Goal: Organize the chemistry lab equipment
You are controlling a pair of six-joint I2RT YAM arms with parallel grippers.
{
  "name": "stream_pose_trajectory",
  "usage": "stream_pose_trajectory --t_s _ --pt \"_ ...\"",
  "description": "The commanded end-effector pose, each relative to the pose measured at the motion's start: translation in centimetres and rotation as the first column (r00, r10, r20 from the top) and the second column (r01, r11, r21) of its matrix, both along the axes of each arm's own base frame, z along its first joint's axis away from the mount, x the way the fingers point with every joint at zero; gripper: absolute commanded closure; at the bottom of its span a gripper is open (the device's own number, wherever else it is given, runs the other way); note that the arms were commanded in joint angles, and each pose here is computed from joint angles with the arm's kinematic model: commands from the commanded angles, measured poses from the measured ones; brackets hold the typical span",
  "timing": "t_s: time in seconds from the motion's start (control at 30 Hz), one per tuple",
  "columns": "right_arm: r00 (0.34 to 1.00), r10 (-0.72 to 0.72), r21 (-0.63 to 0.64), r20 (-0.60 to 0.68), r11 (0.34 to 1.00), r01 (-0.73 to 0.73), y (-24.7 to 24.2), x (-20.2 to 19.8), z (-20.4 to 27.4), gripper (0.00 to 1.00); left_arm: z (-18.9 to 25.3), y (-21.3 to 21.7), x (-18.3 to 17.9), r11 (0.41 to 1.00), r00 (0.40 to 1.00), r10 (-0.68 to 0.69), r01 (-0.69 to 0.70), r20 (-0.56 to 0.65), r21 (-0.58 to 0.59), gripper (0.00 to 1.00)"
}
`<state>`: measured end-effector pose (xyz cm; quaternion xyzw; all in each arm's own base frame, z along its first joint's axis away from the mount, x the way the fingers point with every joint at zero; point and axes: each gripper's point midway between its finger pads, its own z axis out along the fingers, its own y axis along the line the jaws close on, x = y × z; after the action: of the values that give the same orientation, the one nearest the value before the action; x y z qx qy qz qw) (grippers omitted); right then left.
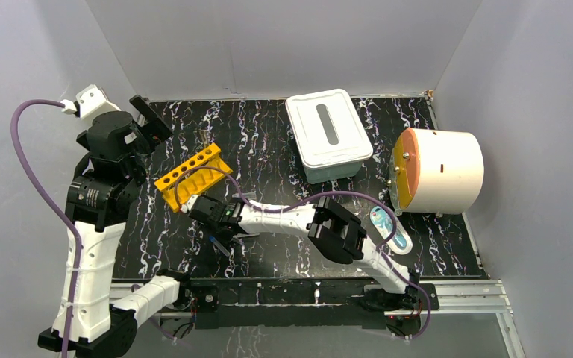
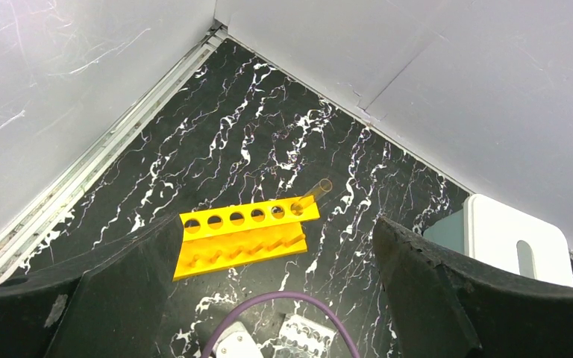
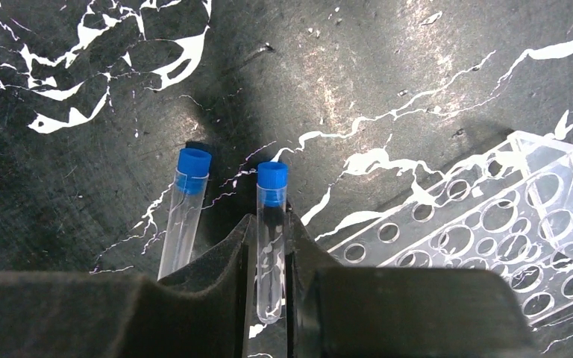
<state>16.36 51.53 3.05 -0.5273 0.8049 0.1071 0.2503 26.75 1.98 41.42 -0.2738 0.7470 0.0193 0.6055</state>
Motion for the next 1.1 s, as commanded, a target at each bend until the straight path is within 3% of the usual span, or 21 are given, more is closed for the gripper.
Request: stream_pose_trajectory --t_s 0.0,0.23,0.5,0.67,0.83,0.9,0.97,1.07 --pt "0.999 -0.017 0.004 0.044 1.0 0.017 0.0 1.2 0.8 0.78 0.4 0.0 -0.1 1.0 1.0 0.003 -0.003 0.016 -0.012 0.02" --pt "0.997 0.015 0.223 0.075 0.974 -0.031 -1.0 1.0 6.1 0.76 -5.9 -1.5 0.6 0.994 0.995 -0.012 0.0 -0.103 -0.113 0.02" --pt "0.993 -0.032 0.378 0.118 0.925 -0.015 -3.5 1.0 9.2 0.76 -7.3 -3.5 2.7 0.983 0.985 -0.064 0.034 -0.159 -0.181 0.02" --pt "0.99 -0.1 0.475 0.1 0.879 0.041 -5.4 2.5 12.5 0.75 -9.9 -6.2 3.6 0.956 0.96 -0.177 0.114 -0.219 -0.271 0.02" --pt "0.978 -0.197 0.6 0.072 0.792 0.115 -8.1 5.7 16.9 0.74 -12.0 -8.5 4.5 0.914 0.921 -0.296 0.195 -0.253 -0.356 0.02" --pt "0.97 -0.234 0.627 0.066 0.766 0.142 -9.4 7.2 18.2 0.74 -12.5 -10.3 4.8 0.874 0.898 -0.372 0.253 -0.234 -0.415 0.02" --pt "0.964 -0.262 0.657 0.055 0.736 0.162 -10.5 8.4 19.6 0.74 -12.9 -13.0 5.0 0.794 0.848 -0.495 0.354 -0.187 -0.494 0.04" --pt "0.962 -0.272 0.717 0.021 0.675 0.175 -11.8 9.4 21.6 0.73 -14.0 -16.9 4.4 0.637 0.718 -0.685 0.506 -0.125 -0.582 0.03"
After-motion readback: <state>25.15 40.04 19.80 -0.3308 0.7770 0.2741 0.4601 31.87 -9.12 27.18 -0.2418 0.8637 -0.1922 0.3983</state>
